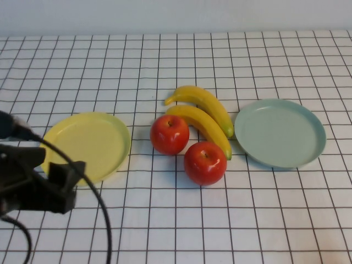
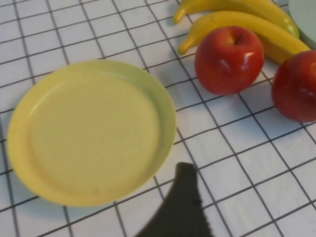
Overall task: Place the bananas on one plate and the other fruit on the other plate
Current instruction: Put one type of fruit in the left plate
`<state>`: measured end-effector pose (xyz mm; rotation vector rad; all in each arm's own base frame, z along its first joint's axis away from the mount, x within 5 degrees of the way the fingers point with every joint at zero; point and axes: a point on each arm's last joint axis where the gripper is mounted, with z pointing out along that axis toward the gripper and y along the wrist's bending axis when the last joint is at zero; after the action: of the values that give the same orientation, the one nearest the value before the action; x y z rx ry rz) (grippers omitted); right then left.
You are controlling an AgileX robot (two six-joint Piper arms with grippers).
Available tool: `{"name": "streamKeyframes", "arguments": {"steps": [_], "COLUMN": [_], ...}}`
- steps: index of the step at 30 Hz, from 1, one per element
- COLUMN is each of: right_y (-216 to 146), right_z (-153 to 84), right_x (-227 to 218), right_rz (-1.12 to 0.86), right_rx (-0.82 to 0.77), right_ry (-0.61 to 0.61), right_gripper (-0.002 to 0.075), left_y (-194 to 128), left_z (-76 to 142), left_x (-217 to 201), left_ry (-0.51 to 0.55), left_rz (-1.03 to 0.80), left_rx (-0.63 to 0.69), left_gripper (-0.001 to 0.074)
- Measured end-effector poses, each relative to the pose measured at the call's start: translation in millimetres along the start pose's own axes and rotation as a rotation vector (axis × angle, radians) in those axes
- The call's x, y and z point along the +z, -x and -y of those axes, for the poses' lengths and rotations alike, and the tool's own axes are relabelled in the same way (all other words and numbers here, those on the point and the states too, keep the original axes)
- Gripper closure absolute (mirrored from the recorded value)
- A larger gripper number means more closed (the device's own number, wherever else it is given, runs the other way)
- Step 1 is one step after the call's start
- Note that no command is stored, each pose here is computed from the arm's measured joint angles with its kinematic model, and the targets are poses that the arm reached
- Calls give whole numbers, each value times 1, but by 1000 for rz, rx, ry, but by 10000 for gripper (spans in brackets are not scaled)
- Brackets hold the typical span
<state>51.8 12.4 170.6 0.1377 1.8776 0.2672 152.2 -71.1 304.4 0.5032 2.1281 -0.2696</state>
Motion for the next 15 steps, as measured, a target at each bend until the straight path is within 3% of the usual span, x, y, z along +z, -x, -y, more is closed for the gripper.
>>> {"name": "streamKeyframes", "arguments": {"steps": [2, 5, 15], "right_y": [0, 0, 0], "right_z": [0, 0, 0], "right_x": [0, 0, 0], "right_rz": [0, 0, 0], "right_rx": [0, 0, 0], "right_ry": [0, 0, 0], "right_gripper": [741, 741, 741], "left_y": [6, 13, 63], "left_z": [8, 20, 53], "left_x": [17, 46, 129], "left_ry": [-32, -65, -116], "left_rz": [-28, -106, -120], "left_rx": [7, 51, 149], "left_gripper": [150, 76, 68]}}
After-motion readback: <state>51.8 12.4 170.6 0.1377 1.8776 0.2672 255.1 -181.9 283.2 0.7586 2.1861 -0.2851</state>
